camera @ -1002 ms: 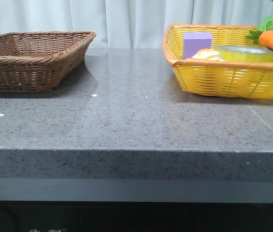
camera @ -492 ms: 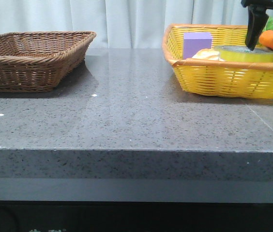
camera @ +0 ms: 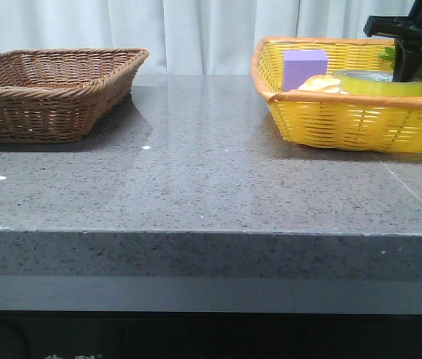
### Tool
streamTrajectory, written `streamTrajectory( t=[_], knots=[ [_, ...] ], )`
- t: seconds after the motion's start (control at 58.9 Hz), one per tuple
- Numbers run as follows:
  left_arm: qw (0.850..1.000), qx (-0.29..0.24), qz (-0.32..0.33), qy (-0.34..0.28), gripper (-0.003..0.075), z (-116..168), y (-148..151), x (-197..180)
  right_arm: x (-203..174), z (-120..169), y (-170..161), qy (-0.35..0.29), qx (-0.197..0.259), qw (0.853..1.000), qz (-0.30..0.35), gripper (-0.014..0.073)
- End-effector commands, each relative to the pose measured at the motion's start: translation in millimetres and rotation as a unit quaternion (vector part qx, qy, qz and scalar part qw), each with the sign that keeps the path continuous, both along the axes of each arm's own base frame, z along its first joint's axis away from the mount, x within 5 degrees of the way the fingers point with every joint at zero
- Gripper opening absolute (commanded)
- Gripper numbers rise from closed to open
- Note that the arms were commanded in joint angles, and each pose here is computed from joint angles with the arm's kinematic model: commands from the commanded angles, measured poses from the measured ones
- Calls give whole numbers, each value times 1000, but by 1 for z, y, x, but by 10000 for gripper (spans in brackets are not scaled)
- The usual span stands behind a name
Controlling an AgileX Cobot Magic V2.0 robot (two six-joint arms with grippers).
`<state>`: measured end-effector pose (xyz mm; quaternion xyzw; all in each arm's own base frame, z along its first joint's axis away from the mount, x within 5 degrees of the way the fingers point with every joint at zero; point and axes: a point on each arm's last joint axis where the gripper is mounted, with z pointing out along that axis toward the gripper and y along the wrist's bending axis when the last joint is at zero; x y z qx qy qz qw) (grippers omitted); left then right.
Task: Transfer tape with both arms
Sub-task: 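Grasp the yellow tape roll by its rim with the right gripper, then lift the tape roll out and lower it onto the table center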
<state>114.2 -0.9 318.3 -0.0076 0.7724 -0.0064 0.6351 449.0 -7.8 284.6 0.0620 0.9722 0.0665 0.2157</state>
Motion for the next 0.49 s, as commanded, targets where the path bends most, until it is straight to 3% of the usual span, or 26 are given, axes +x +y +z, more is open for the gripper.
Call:
streamTrajectory(
  t=[0.0,0.187,0.475],
  knots=[
    [999,-1,-4,-50,673,17,-1,2,-7,39,-2,-62,-5,998,-3,105],
    [999,-1,-4,-46,673,15,-1,2,-11,47,-2,-69,-7,998,0,85],
    [999,-1,-4,-46,673,15,-1,2,-38,99,-1,-139,-10,990,-1,85]
  ],
)
